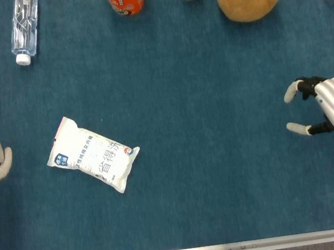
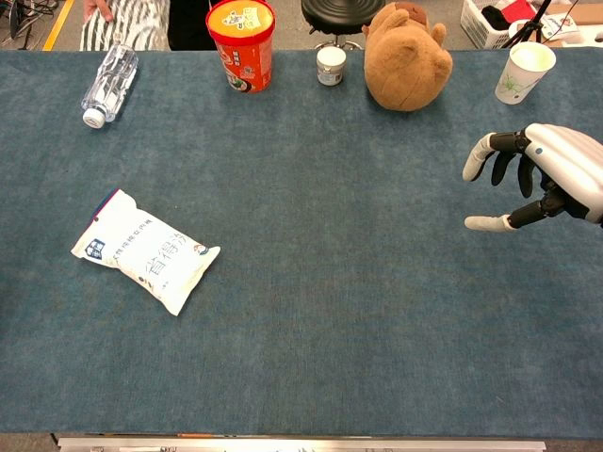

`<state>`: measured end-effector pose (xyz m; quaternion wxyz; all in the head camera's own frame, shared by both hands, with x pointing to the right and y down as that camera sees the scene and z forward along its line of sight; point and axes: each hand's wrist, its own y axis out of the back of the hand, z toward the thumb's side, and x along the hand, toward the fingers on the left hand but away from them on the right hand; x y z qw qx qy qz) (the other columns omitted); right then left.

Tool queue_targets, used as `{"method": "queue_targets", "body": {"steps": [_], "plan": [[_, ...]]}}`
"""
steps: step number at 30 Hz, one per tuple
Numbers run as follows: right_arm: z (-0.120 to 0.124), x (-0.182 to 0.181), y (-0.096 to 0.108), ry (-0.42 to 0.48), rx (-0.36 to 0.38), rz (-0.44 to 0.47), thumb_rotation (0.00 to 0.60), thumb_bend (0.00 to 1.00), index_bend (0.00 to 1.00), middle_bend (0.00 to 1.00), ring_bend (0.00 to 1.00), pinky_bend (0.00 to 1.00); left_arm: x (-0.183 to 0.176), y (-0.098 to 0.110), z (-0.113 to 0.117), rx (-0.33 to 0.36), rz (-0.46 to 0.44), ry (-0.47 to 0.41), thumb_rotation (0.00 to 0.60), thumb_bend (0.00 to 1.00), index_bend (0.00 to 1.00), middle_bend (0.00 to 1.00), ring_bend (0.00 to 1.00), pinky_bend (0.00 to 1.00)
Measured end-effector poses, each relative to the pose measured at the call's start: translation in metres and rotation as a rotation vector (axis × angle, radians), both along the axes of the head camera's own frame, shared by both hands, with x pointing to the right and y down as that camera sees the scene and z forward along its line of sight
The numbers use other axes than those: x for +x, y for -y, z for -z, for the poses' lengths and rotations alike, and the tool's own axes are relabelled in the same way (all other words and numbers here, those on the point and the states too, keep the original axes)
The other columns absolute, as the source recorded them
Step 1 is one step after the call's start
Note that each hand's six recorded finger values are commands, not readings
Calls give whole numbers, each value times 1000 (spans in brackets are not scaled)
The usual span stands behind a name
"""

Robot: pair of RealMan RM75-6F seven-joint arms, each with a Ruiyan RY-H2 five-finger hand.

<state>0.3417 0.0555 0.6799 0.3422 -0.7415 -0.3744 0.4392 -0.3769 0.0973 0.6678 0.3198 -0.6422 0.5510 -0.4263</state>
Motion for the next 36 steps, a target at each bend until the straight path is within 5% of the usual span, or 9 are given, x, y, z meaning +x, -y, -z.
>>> {"method": "queue_targets", "body": {"steps": [14, 24, 25, 28, 36], "plan": [[4, 1, 0, 10, 10, -7, 600, 0, 501, 498, 501, 652, 0, 1, 0, -2, 5, -4, 600, 375, 738, 691, 581, 749], [6, 2, 2, 22, 21, -14, 600, 0, 501, 498, 501, 652, 9, -3, 1, -16, -45, -20, 596, 375, 688, 627, 479, 711], [8, 2, 3, 24, 26, -17, 600, 0, 501, 498, 501, 652, 11, -5, 0, -34, -63, -30, 565, 375, 667, 608, 463, 702], [11, 4, 3, 27, 37, -26, 600, 0, 501, 498, 501, 652, 17, -11, 0, -72, -113, -38, 338, 374, 569, 538, 415, 662], [13, 8, 4, 25, 42, -37, 600, 0, 501, 498, 501, 652, 17, -20, 6, -80, -137, -28, 158, 419, 416, 354, 274, 519]]}}
